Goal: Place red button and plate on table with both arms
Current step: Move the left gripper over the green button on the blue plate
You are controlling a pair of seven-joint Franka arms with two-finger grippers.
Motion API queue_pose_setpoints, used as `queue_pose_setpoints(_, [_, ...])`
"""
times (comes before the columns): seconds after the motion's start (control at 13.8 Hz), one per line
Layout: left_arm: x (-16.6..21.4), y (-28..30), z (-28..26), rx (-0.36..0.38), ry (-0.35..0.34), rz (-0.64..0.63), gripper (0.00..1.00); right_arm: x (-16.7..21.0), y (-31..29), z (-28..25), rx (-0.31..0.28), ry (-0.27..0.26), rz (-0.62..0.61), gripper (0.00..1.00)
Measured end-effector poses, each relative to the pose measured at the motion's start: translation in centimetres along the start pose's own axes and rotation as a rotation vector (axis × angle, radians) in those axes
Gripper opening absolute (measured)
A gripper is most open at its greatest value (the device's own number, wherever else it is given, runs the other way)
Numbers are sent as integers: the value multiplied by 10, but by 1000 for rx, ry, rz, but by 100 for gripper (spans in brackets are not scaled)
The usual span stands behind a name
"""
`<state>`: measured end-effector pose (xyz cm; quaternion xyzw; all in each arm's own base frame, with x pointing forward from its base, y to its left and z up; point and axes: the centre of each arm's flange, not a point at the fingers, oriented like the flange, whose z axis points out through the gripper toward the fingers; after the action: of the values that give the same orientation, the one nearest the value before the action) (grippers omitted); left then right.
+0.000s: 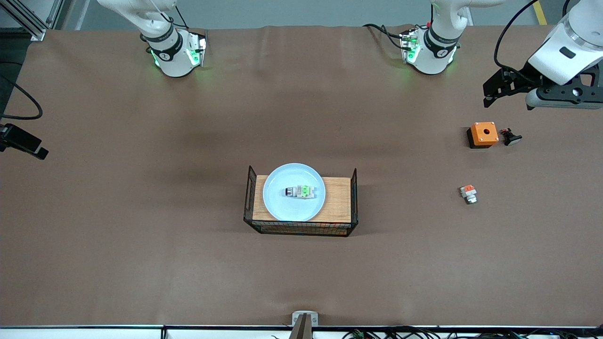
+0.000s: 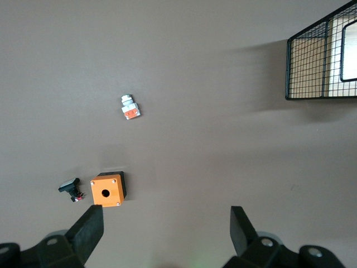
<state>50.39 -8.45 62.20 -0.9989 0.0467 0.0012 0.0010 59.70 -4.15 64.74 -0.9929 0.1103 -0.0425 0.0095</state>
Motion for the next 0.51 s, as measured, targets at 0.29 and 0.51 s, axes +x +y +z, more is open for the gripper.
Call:
queue_pose_setpoints(0.29, [41,-1,73,-7,-130,-9,100,0,0,-1,0,3,0,100])
queue_pose_setpoints(0.51, [71,6,116,-4,-189,-116,100,0,0,-1,0,3,0,100])
